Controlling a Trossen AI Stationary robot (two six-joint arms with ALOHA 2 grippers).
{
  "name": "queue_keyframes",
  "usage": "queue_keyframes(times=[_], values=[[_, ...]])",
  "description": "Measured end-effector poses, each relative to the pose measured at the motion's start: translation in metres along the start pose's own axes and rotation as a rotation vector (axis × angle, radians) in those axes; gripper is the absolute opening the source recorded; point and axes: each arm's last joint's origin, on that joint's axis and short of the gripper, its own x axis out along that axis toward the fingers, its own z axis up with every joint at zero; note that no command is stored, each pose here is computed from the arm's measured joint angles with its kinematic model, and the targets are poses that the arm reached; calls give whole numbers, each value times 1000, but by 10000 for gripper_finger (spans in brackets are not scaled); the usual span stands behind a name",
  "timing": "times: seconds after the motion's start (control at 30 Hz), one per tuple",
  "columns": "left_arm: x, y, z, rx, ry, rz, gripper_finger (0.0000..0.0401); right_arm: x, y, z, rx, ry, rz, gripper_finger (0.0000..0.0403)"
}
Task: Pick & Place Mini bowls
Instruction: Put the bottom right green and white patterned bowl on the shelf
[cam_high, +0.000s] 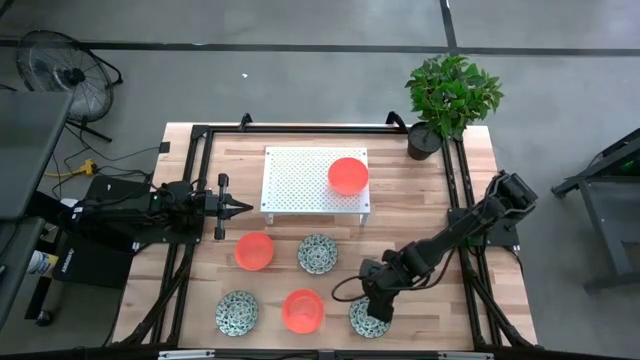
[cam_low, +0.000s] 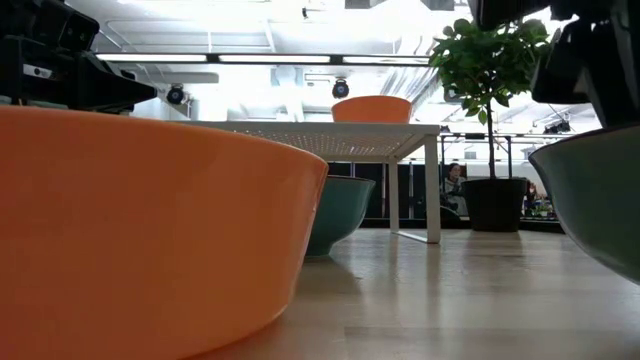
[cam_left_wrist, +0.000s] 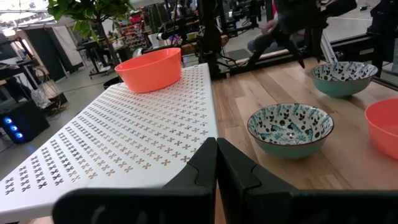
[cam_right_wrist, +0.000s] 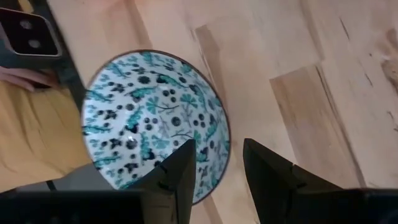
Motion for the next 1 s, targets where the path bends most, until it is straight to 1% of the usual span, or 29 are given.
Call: queue_keyframes(times=[0.27,0.7,1.0], values=[[0,0,0,0,0,0,0,12,-10,-5,1,3,-20,122],[0,0,0,0,0,0,0,29,-16,-11,-10,-19,57,122],[0,0,0,0,0,0,0,32,-20,-13,-9,-34,39,122]])
